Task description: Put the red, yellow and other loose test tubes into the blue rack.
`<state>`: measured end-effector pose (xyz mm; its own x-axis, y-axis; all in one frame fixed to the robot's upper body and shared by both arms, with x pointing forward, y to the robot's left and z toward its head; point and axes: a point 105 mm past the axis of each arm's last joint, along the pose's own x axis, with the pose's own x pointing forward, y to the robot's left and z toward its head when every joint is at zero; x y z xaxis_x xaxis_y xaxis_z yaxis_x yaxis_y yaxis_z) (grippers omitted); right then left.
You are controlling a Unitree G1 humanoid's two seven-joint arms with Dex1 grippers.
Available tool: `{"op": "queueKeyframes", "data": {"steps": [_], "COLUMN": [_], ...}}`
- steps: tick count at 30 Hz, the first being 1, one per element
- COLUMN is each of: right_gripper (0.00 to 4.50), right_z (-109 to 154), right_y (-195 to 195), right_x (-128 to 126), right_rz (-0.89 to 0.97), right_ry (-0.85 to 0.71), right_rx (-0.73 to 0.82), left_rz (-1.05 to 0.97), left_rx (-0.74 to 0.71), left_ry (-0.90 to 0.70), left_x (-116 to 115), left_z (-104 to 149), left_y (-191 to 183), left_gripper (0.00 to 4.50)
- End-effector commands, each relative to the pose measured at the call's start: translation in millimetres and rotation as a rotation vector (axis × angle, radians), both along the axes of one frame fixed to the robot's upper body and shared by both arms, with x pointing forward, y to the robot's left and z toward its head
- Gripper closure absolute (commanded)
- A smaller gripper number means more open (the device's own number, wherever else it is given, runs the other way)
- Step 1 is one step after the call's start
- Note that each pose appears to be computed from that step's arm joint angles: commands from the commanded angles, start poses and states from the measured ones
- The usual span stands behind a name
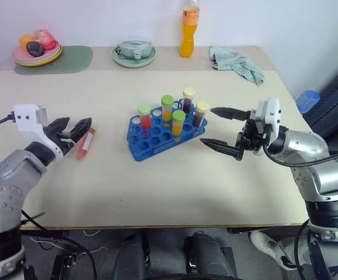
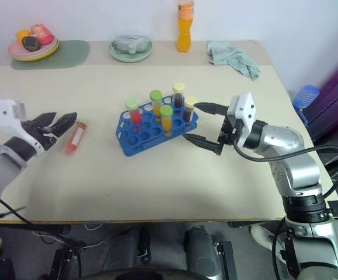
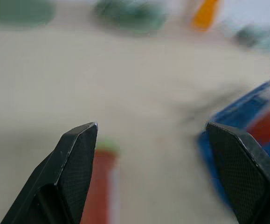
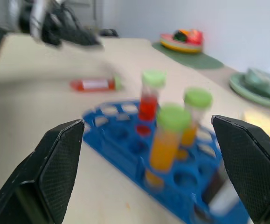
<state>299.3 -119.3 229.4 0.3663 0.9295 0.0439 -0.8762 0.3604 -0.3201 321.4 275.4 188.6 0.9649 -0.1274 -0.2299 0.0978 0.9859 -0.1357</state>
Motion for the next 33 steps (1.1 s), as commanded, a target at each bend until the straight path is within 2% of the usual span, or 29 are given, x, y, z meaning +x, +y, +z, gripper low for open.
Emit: {"op": "queueKeyframes", "data": {"steps": [1,6,17,22,33], "right_gripper": [0.04,0.04,0.04,0.04,0.04], "right_z": [16.6,12.9,14.7,15.7,13.3], "right_y": [9.7,10.5,8.7,7.7,7.6], "right_x": [-6.1,-2.8,-4.3,-6.9,-7.9], "right_rz": [0.031,0.019,-0.008,-0.022,-0.052], "right_ry": [-0.04,-0.043,-0.062,-0.067,-0.055], "right_rx": [-0.002,-0.022,-0.018,-0.014,-0.01], "left_rz": [0.071,0.144,0.061,0.017,-0.042], "left_rx": [0.027,0.009,-0.051,-0.064,-0.036], "left_ry": [0.153,0.335,0.465,0.519,0.662], "left_x": [5.9,20.7,48.9,51.7,55.8], "left_z": [4.1,4.7,8.0,9.0,-10.1], "left_y": [17.6,33.2,14.0,4.3,-13.2], "left_gripper": [0.73,0.73,0.73,0.73,0.73]}}
